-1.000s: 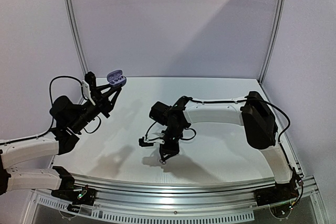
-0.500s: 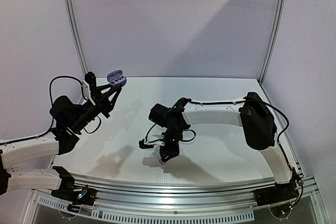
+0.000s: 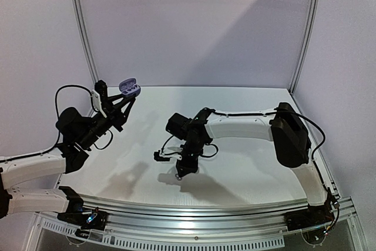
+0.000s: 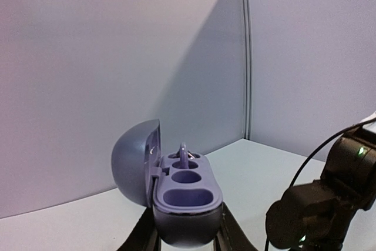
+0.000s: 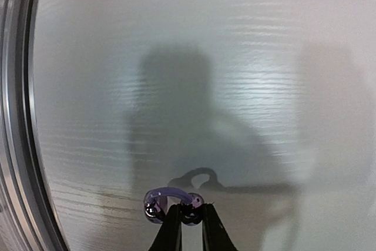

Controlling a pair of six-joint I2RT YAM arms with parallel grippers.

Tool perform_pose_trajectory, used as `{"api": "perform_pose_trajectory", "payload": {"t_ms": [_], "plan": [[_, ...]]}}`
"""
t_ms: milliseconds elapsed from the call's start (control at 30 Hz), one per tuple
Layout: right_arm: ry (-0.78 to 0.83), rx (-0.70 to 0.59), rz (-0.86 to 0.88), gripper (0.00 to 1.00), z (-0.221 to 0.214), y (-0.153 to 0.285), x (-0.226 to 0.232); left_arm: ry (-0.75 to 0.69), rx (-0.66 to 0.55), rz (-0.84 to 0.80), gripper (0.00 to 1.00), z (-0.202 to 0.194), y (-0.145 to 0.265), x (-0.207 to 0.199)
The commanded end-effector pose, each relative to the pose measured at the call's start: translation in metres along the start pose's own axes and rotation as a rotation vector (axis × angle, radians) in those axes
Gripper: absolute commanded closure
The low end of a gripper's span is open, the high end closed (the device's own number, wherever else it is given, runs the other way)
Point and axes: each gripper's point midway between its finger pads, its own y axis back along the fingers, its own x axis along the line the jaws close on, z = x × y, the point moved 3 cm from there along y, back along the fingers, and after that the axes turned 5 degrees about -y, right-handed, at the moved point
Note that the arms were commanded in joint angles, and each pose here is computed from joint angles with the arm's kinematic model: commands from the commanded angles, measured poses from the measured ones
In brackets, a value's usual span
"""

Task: Insert the wireless bluetooth earbuds into the charging case
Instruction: Pick up the left earbud from the center of the board, then insert the left earbud into the left side groove of the charging case.

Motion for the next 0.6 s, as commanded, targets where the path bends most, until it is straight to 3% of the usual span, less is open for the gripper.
{"api": "perform_pose_trajectory", "payload": {"t_ms": [0,300,433,567], "plan": [[-0.092,-0.341,-0.193,0.93,0.066,0.103,-0.017,-0.010,0.007,0.042,1.00,-0.004,0.000,0.008],[-0.320,-1.107,-0.450,0.98,0.149,0.309,-0.017,-0.056,-0.082,0.031,1.00,0.011,-0.003,0.006],[-0.340,-1.331,-0.491,1.00,0.167,0.353,-0.001,-0.092,-0.102,0.034,1.00,0.016,-0.005,0.006],[-0.292,-1.366,-0.557,1.00,0.190,0.347,0.010,-0.108,-0.113,0.035,1.00,0.020,-0.007,0.005]]}}
